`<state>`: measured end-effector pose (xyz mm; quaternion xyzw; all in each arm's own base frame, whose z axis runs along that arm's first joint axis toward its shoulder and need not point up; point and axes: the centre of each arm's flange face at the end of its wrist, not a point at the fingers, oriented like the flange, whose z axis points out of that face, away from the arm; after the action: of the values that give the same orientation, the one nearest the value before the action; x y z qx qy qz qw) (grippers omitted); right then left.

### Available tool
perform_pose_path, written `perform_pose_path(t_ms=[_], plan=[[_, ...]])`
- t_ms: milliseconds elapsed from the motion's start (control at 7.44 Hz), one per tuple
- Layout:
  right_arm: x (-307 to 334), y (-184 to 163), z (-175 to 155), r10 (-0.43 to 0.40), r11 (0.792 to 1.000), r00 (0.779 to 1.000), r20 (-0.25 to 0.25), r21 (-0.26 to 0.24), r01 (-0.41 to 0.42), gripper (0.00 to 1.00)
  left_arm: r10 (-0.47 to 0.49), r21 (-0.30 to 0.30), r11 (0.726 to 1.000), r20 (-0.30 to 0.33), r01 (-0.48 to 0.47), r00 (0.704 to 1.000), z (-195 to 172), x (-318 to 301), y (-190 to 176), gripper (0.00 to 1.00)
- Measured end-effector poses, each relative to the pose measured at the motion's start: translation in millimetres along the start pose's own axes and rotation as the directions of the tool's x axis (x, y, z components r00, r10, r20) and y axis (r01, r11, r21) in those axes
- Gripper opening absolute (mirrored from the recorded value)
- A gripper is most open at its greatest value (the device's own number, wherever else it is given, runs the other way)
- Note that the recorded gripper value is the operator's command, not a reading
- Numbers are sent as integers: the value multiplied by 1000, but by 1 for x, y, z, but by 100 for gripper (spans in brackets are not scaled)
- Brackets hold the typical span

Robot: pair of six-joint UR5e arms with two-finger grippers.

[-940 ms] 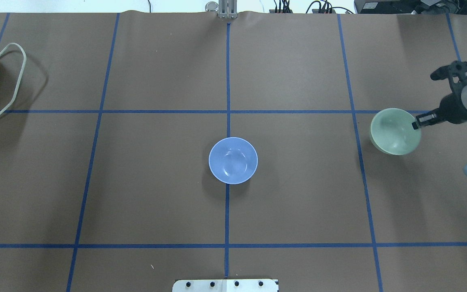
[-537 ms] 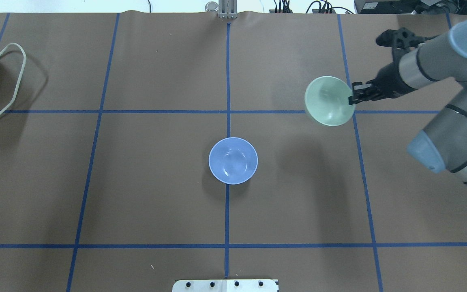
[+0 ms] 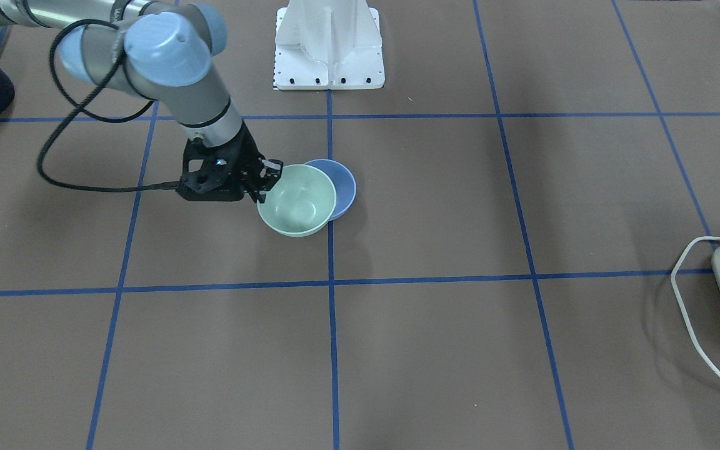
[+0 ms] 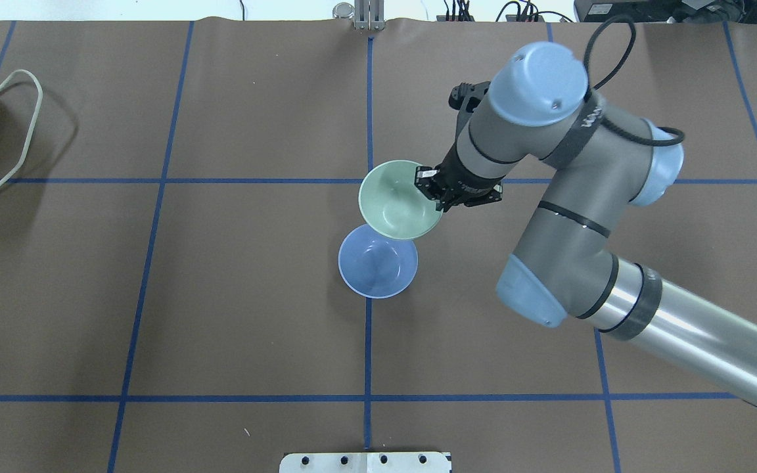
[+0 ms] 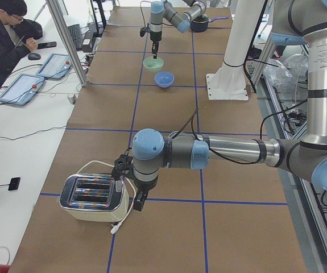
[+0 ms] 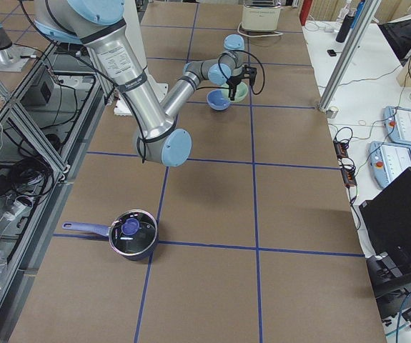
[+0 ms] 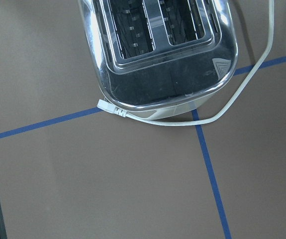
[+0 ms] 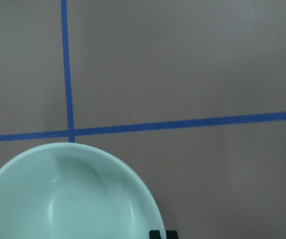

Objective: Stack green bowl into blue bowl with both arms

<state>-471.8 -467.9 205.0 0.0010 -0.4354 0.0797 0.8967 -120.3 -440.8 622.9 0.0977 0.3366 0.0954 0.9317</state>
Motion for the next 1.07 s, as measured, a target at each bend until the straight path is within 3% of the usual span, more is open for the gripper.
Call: perform_pose_path(t_ms=[403, 1075], plan=[[-25, 46, 27, 0, 1000, 999, -43, -2, 0, 0, -1, -3, 1000, -2, 1, 1000, 2, -1, 1, 98], [-24, 65, 48, -29, 1000, 997, -72, -10, 28, 0, -5, -8, 1000, -2, 5, 1000, 5, -3, 2, 98]])
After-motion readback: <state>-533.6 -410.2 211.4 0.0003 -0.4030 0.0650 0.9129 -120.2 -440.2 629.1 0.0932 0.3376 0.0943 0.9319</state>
